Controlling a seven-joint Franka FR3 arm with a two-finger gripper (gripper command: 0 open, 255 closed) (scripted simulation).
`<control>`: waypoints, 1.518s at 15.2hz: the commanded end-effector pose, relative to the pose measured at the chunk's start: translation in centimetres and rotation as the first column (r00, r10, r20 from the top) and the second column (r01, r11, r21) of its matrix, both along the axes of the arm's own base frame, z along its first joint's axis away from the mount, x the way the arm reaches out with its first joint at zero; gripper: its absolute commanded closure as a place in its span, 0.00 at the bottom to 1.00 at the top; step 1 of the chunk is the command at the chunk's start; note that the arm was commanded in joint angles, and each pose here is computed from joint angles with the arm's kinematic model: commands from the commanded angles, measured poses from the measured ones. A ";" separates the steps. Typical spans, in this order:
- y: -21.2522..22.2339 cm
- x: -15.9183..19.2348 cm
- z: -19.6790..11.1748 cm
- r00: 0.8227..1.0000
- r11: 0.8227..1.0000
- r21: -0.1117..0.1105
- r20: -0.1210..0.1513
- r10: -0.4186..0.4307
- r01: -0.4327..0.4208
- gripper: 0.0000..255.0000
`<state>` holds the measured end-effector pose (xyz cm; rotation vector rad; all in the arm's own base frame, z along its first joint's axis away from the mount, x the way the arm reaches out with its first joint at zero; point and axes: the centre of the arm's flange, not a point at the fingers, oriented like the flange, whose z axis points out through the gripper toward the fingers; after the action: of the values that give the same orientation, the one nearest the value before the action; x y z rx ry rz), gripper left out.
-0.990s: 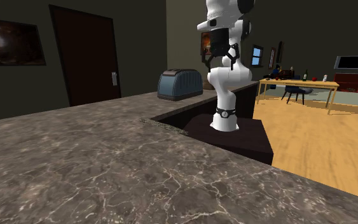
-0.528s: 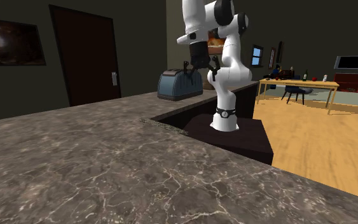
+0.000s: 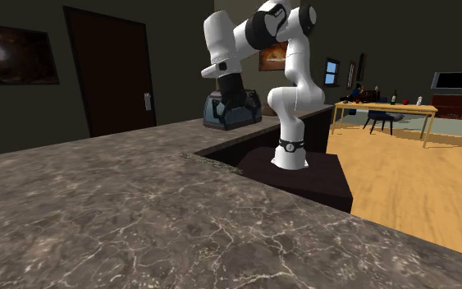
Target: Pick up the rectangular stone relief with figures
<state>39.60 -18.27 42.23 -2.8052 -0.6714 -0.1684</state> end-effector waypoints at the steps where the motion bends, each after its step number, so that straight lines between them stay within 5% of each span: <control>1: -1.8 1.6 -1.3 0.998 0.998 0.018 0.030 0.054 -0.055 0.00; 8: -6.2 8.3 -6.2 0.970 0.972 0.080 0.125 0.209 -0.220 0.00; 17: -6.2 8.3 -10.2 0.970 0.972 0.080 0.125 0.209 -0.220 0.00; 18: -6.1 8.3 -10.3 0.970 0.972 0.080 0.125 0.209 -0.220 1.00; 23: -6.1 8.3 -10.3 0.970 0.972 0.080 0.125 0.209 -0.220 1.00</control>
<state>47.87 -24.37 31.95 -2.6263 -0.9620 -0.3136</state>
